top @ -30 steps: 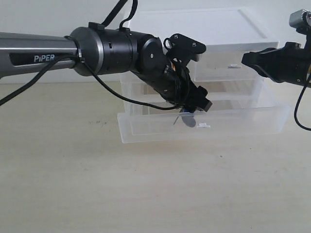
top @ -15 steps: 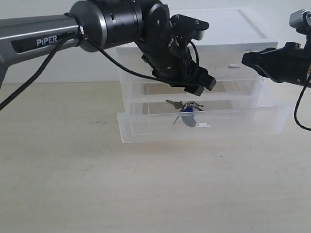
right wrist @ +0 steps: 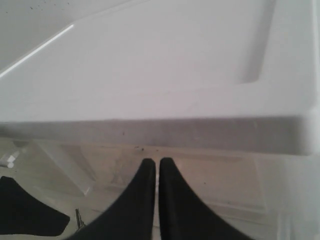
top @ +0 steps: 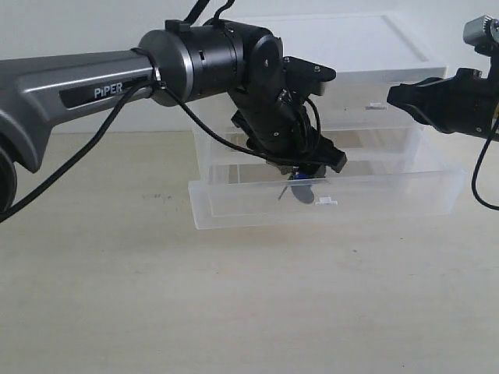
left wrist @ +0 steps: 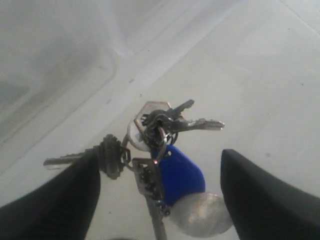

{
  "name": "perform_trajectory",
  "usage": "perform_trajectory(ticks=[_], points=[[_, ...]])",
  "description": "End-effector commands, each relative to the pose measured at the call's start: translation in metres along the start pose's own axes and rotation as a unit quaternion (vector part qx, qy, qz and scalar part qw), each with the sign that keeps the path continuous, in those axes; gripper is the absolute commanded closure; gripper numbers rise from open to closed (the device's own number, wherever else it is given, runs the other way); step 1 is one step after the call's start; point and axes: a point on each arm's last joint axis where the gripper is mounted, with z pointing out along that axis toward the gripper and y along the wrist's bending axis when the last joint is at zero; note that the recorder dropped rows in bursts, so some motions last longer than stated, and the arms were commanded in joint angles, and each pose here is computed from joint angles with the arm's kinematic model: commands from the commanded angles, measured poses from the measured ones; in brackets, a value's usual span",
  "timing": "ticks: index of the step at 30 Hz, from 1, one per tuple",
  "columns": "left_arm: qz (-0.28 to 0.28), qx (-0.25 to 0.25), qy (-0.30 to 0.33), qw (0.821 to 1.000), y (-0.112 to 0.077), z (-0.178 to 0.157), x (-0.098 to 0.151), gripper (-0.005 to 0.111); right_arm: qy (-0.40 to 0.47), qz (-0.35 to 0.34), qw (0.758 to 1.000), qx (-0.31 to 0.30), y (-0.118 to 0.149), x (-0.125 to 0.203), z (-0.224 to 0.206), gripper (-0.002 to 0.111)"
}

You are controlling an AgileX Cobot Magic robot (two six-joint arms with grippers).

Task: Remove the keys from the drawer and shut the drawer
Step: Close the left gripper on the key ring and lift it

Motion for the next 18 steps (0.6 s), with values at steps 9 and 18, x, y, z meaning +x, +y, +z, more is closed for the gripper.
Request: perform_trajectory(ticks=[9,18], points=[[-0.006,0.025,0.027,0.999,-0.009,0.021,0.009,0.043,-0.007,-0.004,1.0,-0.011,0.002,-0.004,-0.001,0.108],[-0.003,-0.015,0.032,0.999,-0.001,0.02,0.01,0.079,-0.007,-0.002,1.0,-0.011,0.002,-0.004,-0.001,0.108]])
